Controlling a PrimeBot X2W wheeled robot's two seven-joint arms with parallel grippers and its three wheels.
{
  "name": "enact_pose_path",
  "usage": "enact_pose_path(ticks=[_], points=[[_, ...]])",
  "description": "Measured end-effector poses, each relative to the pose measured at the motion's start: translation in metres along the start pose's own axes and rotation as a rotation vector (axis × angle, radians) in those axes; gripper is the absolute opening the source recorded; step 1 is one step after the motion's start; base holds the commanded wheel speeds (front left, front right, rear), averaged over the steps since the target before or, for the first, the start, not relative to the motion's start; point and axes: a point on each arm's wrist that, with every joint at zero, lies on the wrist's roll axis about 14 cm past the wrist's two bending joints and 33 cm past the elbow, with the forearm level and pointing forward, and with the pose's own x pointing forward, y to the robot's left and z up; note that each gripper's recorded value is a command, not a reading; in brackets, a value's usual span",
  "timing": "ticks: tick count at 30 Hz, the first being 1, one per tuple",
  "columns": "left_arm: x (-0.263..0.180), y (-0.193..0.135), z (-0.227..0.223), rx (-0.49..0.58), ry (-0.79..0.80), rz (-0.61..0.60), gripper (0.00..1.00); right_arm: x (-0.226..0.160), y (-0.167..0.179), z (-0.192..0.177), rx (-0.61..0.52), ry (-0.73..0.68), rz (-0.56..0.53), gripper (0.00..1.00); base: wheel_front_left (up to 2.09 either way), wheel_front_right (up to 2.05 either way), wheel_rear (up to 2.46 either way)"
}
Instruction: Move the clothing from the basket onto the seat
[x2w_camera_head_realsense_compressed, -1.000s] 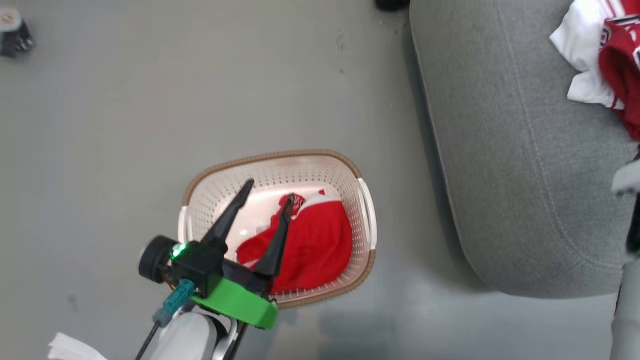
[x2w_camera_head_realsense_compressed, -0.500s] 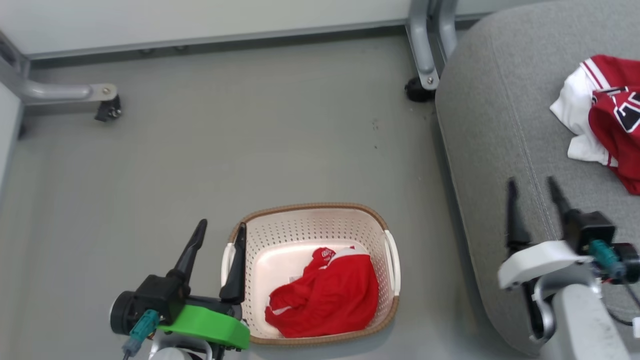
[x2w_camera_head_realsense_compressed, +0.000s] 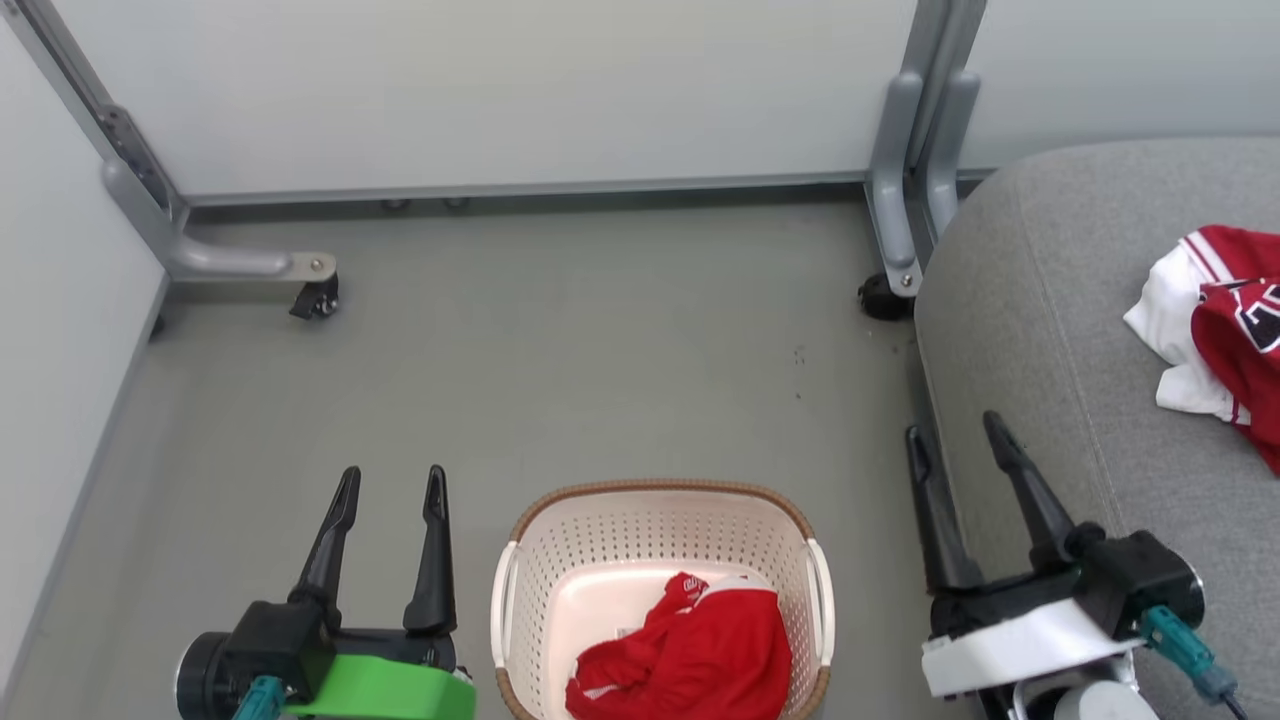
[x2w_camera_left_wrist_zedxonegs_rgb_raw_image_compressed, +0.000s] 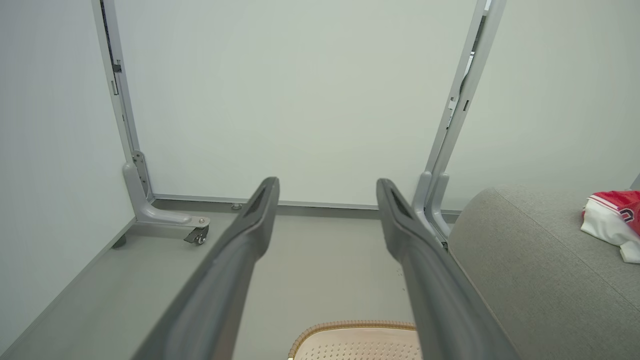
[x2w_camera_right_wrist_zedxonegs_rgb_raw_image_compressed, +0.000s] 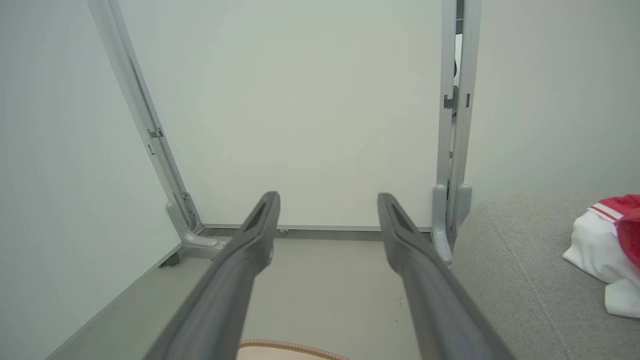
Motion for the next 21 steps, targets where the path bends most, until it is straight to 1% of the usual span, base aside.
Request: enact_pose_path(ticks=[2,4,10,16,21], points=[[-0.005,0.001,0.008,0.014,-0.023,0.014,1.00,-0.007,0.004,0.007,-0.009,-0.017,0.007,1.00,0.00,0.00,0.00],[-0.010,0.002,0.012,0.013,-0.035,0.029,1.00,-0.015,0.001,0.007,-0.011,-0.012,-0.009,1.00,0.00,0.00,0.00],[-0.024,-0.001,0.008,0.009,-0.021,0.037,1.00,-0.033,-0.009,0.005,-0.021,0.005,-0.050,1.00,0.00,0.00,0.00],[-0.026,-0.005,0.004,0.015,-0.005,0.020,1.00,-0.043,-0.018,-0.007,-0.035,0.048,-0.082,1.00,0.00,0.00,0.00],[-0.025,-0.003,0.002,0.026,-0.001,0.019,1.00,-0.044,-0.015,-0.010,-0.040,0.060,-0.074,1.00,0.00,0.00,0.00]])
